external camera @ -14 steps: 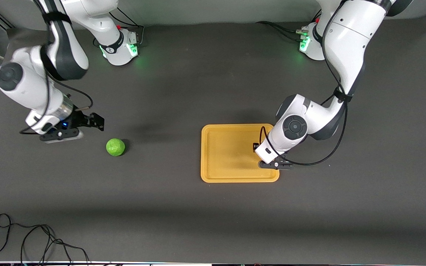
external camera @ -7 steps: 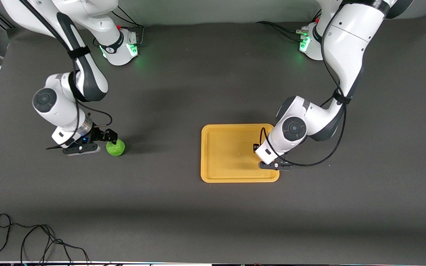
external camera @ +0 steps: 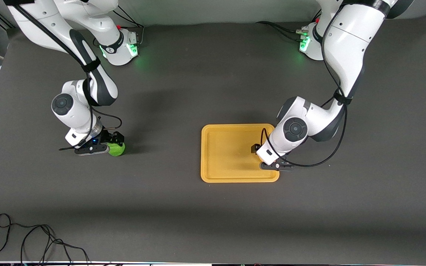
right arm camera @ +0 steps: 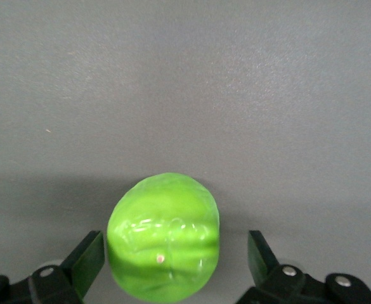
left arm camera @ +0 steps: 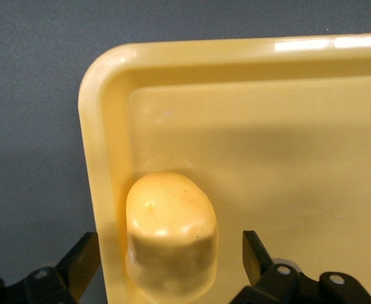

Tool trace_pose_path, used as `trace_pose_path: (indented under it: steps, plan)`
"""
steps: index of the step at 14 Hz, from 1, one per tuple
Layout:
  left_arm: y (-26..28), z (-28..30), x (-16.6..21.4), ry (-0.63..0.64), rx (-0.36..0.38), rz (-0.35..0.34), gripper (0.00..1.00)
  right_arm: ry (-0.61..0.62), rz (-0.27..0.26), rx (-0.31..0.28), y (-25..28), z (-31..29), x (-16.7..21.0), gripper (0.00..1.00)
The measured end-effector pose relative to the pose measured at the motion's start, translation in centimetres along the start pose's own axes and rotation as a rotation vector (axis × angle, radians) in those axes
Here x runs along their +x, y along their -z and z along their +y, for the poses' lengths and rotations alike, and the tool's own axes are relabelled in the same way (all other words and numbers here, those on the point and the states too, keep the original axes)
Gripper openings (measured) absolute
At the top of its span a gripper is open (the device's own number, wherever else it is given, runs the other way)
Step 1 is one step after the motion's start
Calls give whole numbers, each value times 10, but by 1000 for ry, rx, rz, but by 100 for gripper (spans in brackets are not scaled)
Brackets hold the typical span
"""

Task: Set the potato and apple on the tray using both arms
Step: 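Lower the potato onto the tray while the right gripper grasps the apple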

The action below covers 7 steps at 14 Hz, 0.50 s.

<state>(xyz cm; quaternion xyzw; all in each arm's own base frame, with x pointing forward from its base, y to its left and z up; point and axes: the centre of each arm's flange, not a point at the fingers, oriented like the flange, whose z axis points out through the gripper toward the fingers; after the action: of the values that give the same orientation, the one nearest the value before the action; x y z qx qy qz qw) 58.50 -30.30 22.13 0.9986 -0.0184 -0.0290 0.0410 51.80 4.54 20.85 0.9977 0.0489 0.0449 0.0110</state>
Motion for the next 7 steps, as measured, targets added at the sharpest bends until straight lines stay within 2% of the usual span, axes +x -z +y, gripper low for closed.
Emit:
trace_pose_path:
  steps: [3, 5, 6, 7]
  plan:
    - [11, -4, 4, 7, 3, 5, 100, -8, -9, 0, -10, 0, -2, 100]
    - [35, -14, 9, 23, 21, -4, 100, -10, -10, 0, -13, 1, -1, 99]
    - [56, -24, 14, 40, 32, -5, 100, -11, -9, -1, -14, 1, 0, 96]
    - [80, -40, 20, 59, 45, -2, 100, -12, -10, -1, -16, 1, 0, 87]
